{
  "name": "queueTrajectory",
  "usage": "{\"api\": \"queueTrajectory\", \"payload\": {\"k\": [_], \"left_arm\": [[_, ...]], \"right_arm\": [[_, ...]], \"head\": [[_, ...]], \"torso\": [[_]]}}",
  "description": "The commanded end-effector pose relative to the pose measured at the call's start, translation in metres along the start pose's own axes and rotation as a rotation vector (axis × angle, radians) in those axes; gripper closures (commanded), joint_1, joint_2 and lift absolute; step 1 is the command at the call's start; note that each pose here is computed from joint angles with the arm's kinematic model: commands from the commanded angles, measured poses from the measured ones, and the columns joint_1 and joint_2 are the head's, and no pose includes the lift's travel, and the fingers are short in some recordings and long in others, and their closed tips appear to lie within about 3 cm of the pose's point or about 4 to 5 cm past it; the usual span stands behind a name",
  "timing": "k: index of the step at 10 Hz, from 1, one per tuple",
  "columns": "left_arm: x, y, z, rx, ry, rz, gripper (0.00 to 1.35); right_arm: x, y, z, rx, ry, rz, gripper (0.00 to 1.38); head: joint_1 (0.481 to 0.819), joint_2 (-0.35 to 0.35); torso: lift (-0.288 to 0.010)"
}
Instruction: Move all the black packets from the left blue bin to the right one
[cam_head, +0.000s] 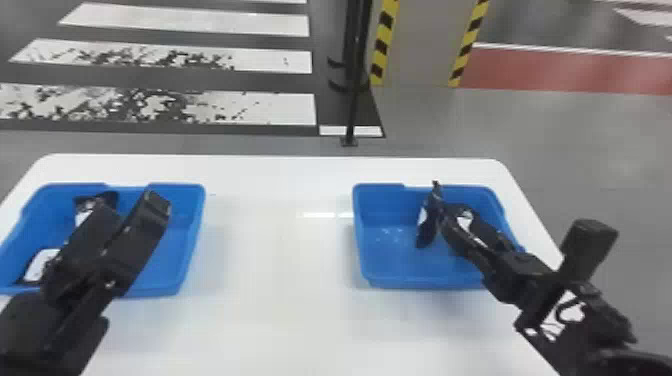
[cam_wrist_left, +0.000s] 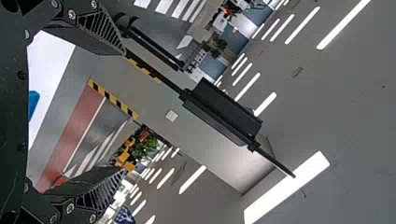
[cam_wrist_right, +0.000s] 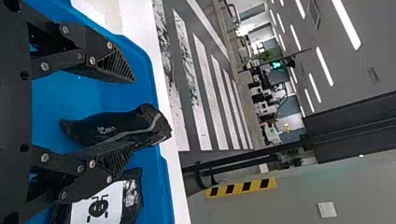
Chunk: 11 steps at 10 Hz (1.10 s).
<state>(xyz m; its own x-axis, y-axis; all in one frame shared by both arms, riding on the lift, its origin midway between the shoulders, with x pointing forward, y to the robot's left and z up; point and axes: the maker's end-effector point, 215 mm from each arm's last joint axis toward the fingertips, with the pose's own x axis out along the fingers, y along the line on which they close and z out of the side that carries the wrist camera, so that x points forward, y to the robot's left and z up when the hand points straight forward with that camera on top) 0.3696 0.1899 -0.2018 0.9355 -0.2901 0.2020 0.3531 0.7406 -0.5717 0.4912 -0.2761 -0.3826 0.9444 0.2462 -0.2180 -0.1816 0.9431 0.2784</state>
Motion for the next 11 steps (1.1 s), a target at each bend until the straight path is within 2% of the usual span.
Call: {"api": "queueTrajectory", "payload": {"k": [1, 3, 4, 6, 8, 11], "left_arm": [[-0.001, 0.001, 0.000, 0.005, 0.003, 0.002, 0.17], [-0.002, 0.009, 0.003, 0.029, 0.008, 0.018, 0.17], [-0.004, 0.015, 0.005, 0.047, 0.013, 0.031, 0.17], [-0.009, 0.033, 0.003, 0.097, 0.047, 0.075, 0.17], [-0.017, 0.064, -0.001, 0.175, 0.095, 0.151, 0.17], [-0.019, 0.112, 0.012, 0.278, 0.109, 0.243, 0.17]], "right_arm": [[-0.022, 0.007, 0.010, -0.044, -0.044, -0.026, 0.16], [-0.054, 0.036, 0.035, -0.104, -0.124, -0.019, 0.18], [-0.068, 0.062, 0.040, -0.105, -0.154, 0.017, 0.18], [-0.094, 0.107, 0.047, -0.088, -0.192, 0.081, 0.18], [-0.114, 0.128, 0.039, -0.049, -0.178, 0.104, 0.18], [-0.149, 0.148, 0.035, -0.034, -0.156, 0.118, 0.18]], "head": [[0.695, -0.112], [0.695, -0.115], [0.695, -0.109], [0.695, -0.048], [0.695, 0.009], [0.695, 0.114]], "torso": [[-0.140], [-0.140], [-0.140], [-0.140], [-0.140], [-0.140]]}}
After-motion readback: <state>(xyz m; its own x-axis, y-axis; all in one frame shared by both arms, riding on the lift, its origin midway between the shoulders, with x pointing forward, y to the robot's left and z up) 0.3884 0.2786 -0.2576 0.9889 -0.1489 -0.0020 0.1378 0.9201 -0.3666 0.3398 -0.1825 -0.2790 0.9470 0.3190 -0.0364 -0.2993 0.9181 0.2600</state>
